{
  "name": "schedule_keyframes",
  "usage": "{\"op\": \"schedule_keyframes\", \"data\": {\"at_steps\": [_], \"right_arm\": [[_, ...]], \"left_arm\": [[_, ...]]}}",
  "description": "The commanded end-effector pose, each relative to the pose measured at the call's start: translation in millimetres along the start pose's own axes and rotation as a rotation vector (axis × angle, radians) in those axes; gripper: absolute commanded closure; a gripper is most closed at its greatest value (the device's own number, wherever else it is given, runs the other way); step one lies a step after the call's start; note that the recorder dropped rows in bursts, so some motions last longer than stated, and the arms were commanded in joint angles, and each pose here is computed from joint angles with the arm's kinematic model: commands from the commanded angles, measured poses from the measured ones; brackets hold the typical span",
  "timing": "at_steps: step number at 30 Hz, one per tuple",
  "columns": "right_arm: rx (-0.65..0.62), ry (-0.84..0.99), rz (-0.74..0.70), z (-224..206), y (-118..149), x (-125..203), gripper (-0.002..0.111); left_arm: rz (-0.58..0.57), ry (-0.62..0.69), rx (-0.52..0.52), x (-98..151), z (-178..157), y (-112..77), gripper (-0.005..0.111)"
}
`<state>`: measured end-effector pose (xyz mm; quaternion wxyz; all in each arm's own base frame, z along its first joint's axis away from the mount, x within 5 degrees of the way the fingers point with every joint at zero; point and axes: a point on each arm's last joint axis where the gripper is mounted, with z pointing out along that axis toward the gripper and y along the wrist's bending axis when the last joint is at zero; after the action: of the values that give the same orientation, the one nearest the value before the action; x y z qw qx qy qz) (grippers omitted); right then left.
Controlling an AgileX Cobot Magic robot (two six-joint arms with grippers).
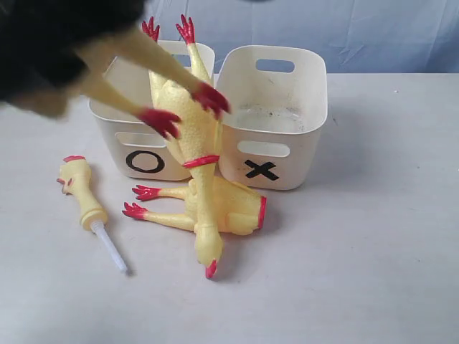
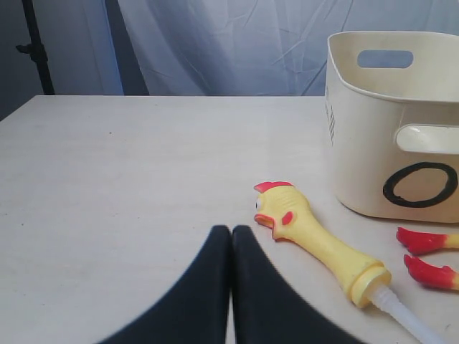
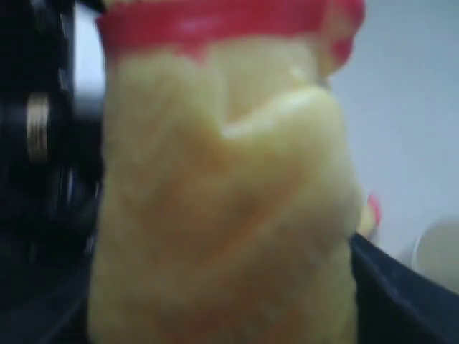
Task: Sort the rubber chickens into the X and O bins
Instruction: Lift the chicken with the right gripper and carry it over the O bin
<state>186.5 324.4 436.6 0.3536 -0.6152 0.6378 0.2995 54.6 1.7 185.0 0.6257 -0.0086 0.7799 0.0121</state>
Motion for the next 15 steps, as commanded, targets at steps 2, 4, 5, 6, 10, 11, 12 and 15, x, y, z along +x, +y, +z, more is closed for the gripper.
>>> {"op": "schedule_keyframes", "data": {"at_steps": [2,4,5,6,10,11,12,15], "right_arm": [[0.297,-0.500,0.032,-14.6,-28.1,-46.7,0.109],[0.369,-0.580,0.068,-6.5,-40.0,-48.9,0.109],[0.392,-0.605,0.089,-0.2,-45.6,-48.2,0.109],[0.408,-0.611,0.103,8.4,-50.7,-45.8,0.109],[0.443,-0.578,0.127,45.9,-67.4,-31.0,0.109],[0.461,-0.579,0.137,55.9,-72.6,-26.7,0.109],[0.485,-0.585,0.145,64.6,-77.8,-22.8,0.109],[0.551,-0.609,0.162,82.8,-89.8,-13.6,0.109]], "left_arm": [[-0.005,-0.015,0.006,-1.8,-0.4,-0.4,0.107],[-0.005,-0.015,0.006,-1.8,-0.4,-0.4,0.107],[-0.005,-0.015,0.006,-1.8,-0.4,-0.4,0.107],[-0.005,-0.015,0.006,-1.8,-0.4,-0.4,0.107],[-0.005,-0.015,0.006,-1.8,-0.4,-0.4,0.107],[-0.005,-0.015,0.006,-1.8,-0.4,-0.4,0.107],[-0.005,-0.015,0.006,-1.8,-0.4,-0.4,0.107],[-0.005,-0.015,0.006,-1.8,-0.4,-0.4,0.107]]}}
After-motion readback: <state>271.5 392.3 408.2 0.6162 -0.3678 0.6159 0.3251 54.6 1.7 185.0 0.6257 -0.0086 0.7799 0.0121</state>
